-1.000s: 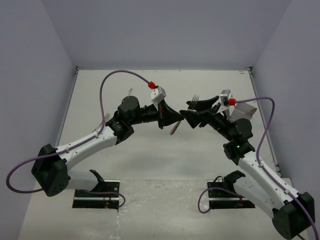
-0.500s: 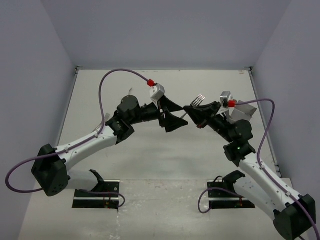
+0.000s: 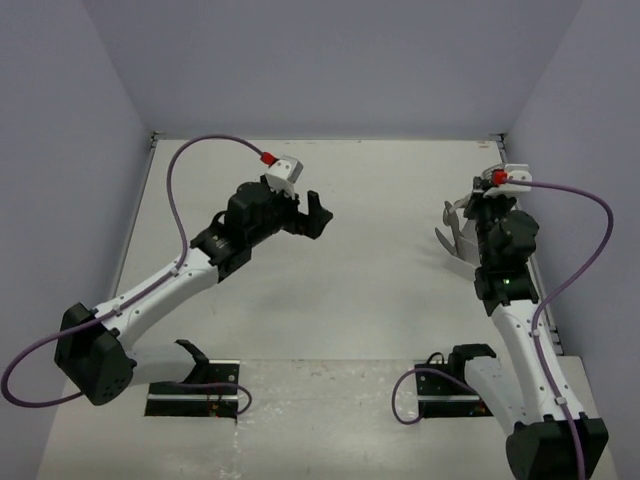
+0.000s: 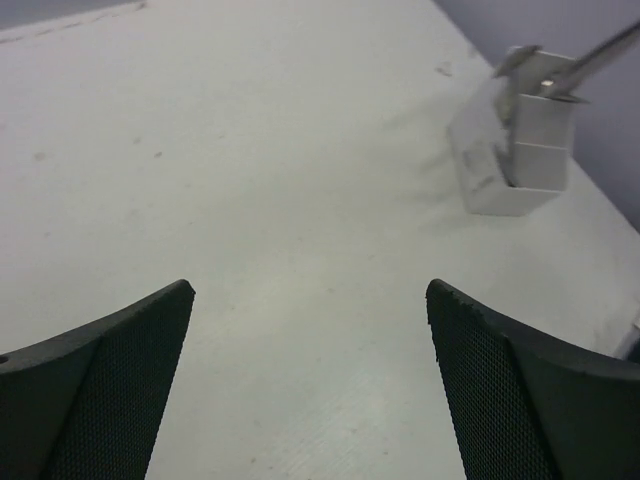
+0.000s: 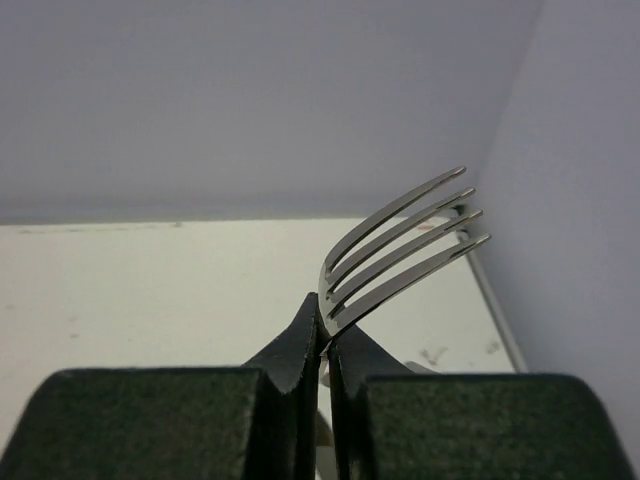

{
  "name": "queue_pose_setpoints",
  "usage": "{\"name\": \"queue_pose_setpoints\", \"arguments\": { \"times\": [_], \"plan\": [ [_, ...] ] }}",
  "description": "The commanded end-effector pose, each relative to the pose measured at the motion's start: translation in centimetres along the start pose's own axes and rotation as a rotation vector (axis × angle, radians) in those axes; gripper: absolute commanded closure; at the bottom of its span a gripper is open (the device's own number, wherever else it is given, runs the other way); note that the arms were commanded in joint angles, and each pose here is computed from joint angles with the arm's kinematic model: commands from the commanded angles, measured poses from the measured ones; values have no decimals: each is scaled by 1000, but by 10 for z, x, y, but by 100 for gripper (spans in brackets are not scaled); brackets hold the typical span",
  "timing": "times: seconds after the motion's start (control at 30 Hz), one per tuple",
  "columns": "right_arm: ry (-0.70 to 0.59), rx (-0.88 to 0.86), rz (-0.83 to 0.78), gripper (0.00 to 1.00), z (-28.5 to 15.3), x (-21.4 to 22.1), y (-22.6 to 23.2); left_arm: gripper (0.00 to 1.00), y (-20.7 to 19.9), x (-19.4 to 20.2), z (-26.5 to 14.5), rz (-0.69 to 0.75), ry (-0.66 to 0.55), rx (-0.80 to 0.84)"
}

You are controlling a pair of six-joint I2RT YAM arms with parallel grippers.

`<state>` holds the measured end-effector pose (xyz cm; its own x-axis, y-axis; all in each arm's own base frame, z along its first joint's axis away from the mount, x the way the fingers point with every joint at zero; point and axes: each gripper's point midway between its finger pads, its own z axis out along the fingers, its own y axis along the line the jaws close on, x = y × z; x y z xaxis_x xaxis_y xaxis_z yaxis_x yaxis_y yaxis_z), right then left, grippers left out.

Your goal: Sort the eating utensils into containers

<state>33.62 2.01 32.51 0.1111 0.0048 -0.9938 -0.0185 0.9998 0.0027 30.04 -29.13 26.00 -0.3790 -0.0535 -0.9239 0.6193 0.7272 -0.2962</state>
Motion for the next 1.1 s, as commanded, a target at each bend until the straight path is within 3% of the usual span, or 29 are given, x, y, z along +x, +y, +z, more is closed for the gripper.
{"name": "queue_pose_setpoints", "arguments": {
  "times": [0.0,0.2,0.37,0.63,0.8,1.07],
  "plan": [
    [117,227,-152,100,-2,35,-60,0,98,25,-11,-57,73,-323],
    [214,330,-219,100,-7,62,-90,0,165,45,-14,-95,124,-536],
    [243,364,-214,100,-1,84,-98,0,201,61,-7,-110,172,-608],
    [255,335,-200,100,7,121,-96,0,238,74,11,-112,209,-612],
    [229,343,-208,100,10,125,-97,0,261,70,29,-91,199,-613],
    [240,306,-215,100,4,114,-91,0,276,100,48,-93,264,-595]
  ]
}}
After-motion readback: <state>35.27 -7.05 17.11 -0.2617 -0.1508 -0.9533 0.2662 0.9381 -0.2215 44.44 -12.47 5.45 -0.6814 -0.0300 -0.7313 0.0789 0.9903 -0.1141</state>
